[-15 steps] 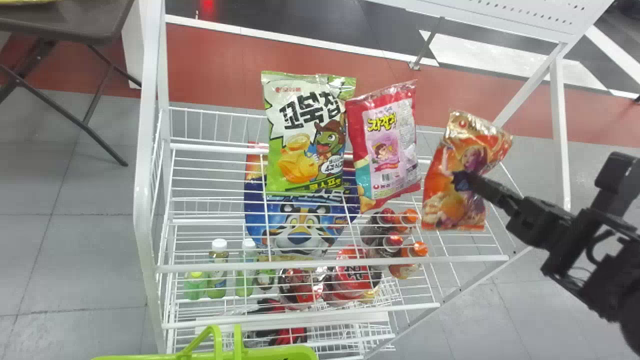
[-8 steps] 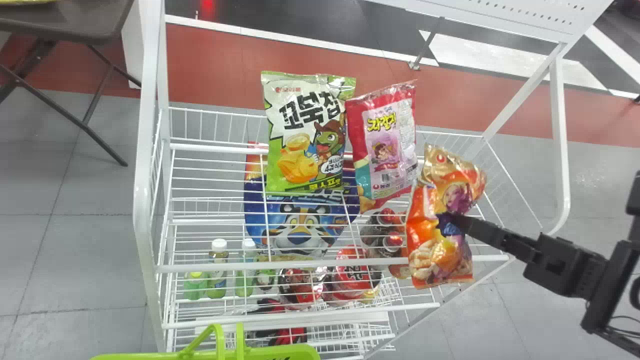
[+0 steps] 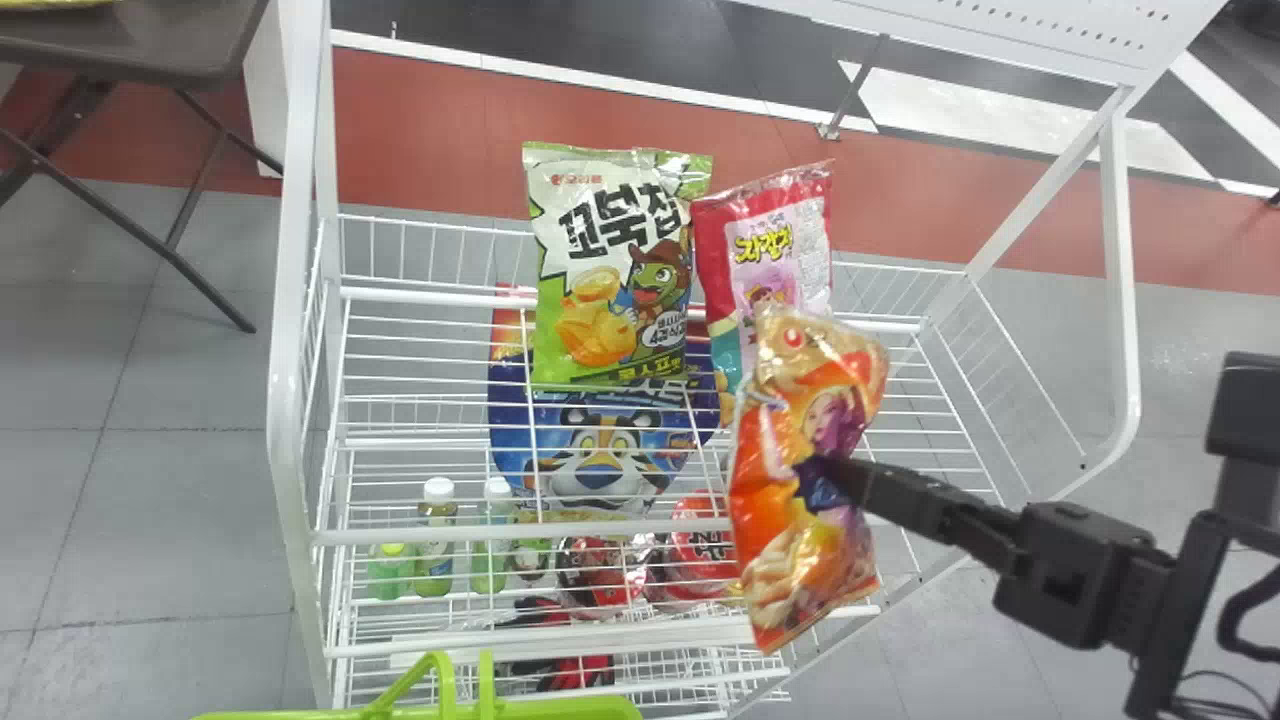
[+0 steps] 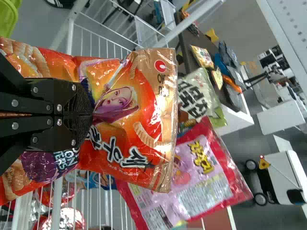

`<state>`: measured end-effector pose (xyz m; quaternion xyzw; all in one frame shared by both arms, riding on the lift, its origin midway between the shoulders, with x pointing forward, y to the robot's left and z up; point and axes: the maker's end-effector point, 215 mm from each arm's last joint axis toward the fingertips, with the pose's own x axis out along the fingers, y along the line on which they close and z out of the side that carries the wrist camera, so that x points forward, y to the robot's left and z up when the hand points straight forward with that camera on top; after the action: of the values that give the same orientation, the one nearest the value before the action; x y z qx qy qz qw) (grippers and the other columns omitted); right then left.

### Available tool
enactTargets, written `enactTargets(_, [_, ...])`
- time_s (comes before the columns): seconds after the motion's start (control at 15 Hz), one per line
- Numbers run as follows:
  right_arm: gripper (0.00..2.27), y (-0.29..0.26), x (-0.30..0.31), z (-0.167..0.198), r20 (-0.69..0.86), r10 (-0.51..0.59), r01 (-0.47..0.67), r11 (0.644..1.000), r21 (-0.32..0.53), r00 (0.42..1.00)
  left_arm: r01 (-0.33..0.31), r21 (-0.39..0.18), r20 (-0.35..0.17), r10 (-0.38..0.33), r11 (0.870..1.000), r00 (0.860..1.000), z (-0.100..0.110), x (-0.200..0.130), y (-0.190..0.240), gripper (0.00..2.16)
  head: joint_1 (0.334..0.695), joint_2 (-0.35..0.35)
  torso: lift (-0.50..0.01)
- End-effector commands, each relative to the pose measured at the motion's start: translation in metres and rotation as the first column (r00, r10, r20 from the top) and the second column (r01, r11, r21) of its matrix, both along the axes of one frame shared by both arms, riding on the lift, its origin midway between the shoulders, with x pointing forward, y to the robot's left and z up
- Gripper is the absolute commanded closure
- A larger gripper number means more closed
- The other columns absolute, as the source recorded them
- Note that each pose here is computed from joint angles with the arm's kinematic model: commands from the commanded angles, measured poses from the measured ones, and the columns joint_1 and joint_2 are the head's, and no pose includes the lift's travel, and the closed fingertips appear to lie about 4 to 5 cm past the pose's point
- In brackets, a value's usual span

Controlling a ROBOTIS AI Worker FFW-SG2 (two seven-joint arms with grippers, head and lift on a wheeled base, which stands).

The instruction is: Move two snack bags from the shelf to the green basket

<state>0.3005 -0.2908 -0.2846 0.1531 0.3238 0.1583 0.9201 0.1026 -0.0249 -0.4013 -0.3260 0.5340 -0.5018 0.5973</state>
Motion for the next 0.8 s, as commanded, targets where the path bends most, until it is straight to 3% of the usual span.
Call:
enactTargets(0.0, [2.25, 0.028, -0.014, -0.016, -0.054, 0.061, -0.059, 0.998, 0.029, 0.997, 0.001, -0.002, 0.001, -0.001, 1.000, 1.000, 0.001, 0.000, -0.001, 2.08, 0.695, -0.350, -0.017])
enactTargets(0.27, [2.25, 0.078, -0.048, -0.062, -0.190, 0.159, -0.150, 0.987, 0.061, 0.969, -0.001, 0.004, 0.004, 0.001, 1.000, 1.000, 0.001, 0.001, 0.001, 2.08, 0.695, -0.350, -0.017])
enactTargets(0.53, [2.25, 0.114, -0.093, -0.128, -0.368, 0.229, -0.207, 0.973, 0.098, 0.901, -0.004, 0.002, 0.009, 0.004, 1.000, 1.000, 0.002, 0.004, 0.001, 2.08, 0.695, -0.350, -0.017])
enactTargets(0.73, [2.25, 0.131, -0.115, -0.154, -0.438, 0.275, -0.236, 0.961, 0.144, 0.856, -0.004, 0.000, 0.013, 0.004, 1.000, 1.000, 0.003, 0.005, 0.000, 2.08, 0.695, -0.350, -0.017])
